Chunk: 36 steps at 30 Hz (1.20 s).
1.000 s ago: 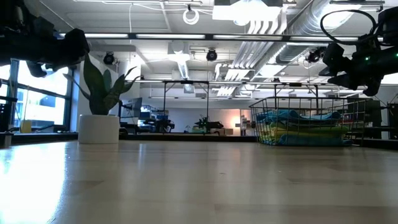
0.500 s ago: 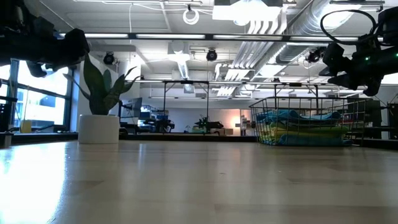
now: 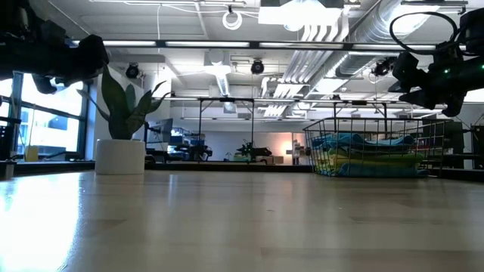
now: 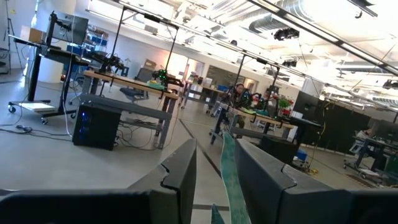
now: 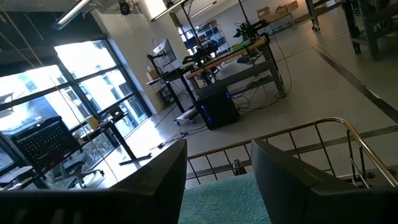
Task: Fold microfiber towels
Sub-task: Return to Home Position
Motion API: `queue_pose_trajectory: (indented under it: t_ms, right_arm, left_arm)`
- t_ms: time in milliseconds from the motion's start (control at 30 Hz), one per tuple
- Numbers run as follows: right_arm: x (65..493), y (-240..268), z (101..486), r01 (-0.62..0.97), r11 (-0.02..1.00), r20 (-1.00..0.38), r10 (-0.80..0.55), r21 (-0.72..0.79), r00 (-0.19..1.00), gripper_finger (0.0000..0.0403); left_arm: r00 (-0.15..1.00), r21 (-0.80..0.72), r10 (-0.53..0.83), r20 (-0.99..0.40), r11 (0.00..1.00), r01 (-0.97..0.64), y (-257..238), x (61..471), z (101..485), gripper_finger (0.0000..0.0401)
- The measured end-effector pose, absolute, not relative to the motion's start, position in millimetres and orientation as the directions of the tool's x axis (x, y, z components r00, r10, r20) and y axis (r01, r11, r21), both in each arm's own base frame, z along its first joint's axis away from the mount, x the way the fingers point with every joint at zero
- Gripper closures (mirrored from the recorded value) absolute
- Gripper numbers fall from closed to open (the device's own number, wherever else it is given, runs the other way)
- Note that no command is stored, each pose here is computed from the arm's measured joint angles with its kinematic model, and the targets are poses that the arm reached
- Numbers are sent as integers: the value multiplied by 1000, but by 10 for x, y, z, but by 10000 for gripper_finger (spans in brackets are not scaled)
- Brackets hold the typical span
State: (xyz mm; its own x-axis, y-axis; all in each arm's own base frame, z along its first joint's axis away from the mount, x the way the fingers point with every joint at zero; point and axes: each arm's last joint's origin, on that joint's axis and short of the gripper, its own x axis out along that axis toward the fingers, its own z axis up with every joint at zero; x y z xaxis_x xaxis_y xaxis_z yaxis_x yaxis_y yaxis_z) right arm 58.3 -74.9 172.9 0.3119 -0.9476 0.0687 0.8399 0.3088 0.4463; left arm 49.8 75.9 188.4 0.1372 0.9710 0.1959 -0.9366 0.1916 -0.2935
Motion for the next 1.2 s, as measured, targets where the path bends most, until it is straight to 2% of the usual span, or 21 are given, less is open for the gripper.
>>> queue_pose_trajectory:
  t_ms: [1200]
  right_arm:
    - [586,-748,1728,838,315,69,-945,445,319,231]
  left_arm:
    - [137,-293,971,196,192,-937,760,499,1884,300]
